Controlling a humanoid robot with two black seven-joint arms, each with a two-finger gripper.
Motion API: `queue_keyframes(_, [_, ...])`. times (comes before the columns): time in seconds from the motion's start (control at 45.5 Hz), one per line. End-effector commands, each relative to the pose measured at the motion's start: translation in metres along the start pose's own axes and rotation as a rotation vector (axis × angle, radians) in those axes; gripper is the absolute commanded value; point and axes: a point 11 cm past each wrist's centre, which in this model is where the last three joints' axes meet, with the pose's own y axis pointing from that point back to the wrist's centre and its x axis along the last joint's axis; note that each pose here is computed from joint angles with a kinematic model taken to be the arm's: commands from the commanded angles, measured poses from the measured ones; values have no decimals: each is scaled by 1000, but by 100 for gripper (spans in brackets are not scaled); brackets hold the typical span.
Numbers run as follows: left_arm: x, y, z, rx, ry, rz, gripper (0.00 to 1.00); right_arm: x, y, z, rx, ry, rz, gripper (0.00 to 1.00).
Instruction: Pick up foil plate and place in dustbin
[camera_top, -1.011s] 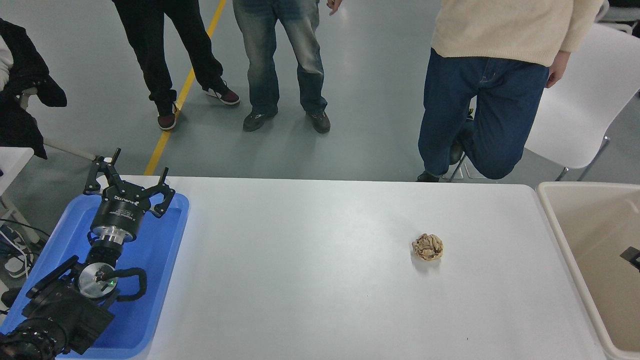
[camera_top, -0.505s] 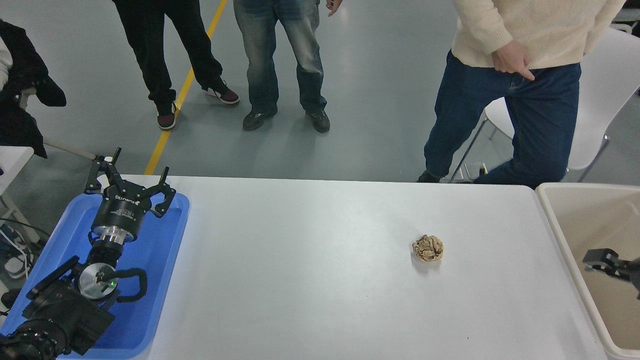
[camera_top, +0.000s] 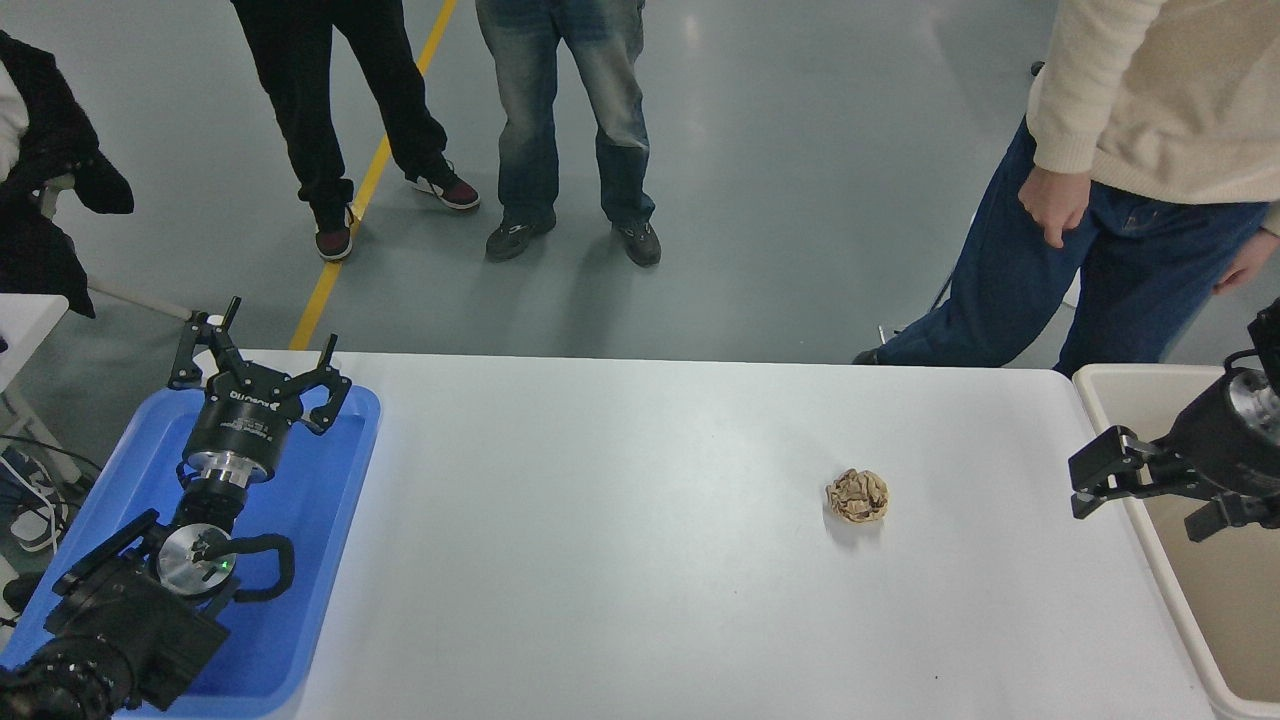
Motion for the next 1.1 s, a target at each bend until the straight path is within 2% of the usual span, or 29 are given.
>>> queue_keyframes(0.0, [0,0,0,0,0,0,100,15,51,-67,-5,177,76,100])
queue_keyframes(0.33, [0,0,0,0,0,0,100,25,89,-97,26,186,163,100])
queue_keyframes(0.681, [0,0,0,0,0,0,100,23,107,-58,-64,-6,173,100])
queue_keyframes(1.077, [0,0,0,0,0,0,100,22,106,-55,-68,-15,166,100])
